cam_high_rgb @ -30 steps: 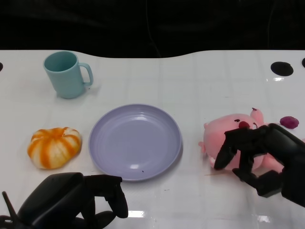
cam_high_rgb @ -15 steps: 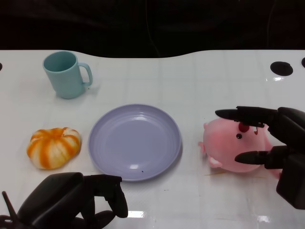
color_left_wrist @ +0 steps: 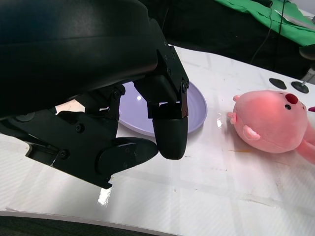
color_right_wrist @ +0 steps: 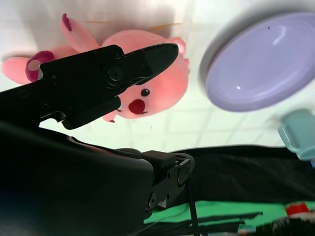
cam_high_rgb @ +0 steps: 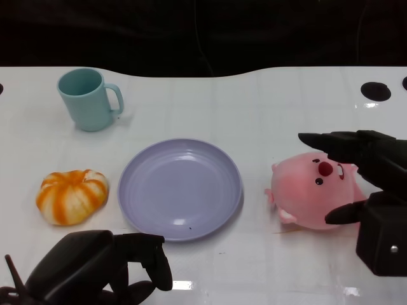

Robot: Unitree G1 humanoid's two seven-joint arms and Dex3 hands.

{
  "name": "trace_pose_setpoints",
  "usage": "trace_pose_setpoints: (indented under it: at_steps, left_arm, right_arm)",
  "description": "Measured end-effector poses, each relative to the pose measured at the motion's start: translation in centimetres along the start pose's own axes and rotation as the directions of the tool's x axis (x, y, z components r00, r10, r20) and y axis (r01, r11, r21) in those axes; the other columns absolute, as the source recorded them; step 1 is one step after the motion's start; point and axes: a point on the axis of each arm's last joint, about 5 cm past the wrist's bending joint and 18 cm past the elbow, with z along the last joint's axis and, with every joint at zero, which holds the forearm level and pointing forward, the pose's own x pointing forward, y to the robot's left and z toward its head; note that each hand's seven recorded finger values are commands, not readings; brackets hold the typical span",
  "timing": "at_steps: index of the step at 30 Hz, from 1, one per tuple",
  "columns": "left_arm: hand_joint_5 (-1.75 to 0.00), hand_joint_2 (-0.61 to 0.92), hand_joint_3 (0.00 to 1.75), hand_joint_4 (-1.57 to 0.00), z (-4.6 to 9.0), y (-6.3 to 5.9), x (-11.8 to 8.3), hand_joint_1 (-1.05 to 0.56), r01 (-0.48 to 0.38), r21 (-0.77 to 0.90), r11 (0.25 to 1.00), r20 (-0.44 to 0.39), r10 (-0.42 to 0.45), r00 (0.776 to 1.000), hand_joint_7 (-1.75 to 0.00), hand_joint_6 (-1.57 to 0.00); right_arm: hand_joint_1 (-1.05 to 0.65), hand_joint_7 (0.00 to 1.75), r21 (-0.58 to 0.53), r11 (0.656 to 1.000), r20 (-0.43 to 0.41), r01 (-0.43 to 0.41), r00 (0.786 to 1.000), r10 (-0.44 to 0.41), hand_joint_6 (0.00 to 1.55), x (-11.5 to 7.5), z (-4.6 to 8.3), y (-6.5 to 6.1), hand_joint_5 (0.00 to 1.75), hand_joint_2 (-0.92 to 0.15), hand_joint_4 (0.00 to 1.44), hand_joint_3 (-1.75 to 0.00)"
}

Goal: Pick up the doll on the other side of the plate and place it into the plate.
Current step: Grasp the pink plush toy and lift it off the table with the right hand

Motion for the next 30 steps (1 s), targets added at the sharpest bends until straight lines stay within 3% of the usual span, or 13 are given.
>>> trace_pose_setpoints:
  at_steps: [7, 17, 30]
  left_arm:
    - [-1.43, 0.7, 0.73, -0.72, 0.0, -0.1, 0.0, -0.2, 0.005, -0.002, 1.0, 0.0, -0.005, 1.0, -1.06, -0.77]
    - [-1.44, 0.7, 0.73, -0.71, 0.0, -0.1, 0.0, -0.2, 0.006, -0.002, 1.0, 0.001, -0.006, 1.0, -1.06, -0.77]
    - [-1.44, 0.71, 0.7, -0.71, 0.2, -0.1, -0.1, -0.2, 0.002, -0.006, 1.0, -0.006, -0.002, 1.0, -1.07, -0.76]
  right_arm:
    - [-0.75, 0.01, -0.084, 0.995, -0.041, -0.057, 0.998, 0.054, 0.13, 1.4, 0.2, -0.5, 0.1, -0.9, 0.0, -0.01]
    - [-0.8, 0.0, -0.113, 0.985, -0.093, -0.131, 0.988, 0.121, 0.14, 4.2, -0.8, -0.1, 0.16, -0.92, 0.0, -0.01]
    - [-0.81, 0.01, -0.055, 0.972, -0.143, -0.227, 0.966, 0.217, 0.17, 7.7, -1.8, 2.1, 0.19, -0.92, 0.06, -0.06]
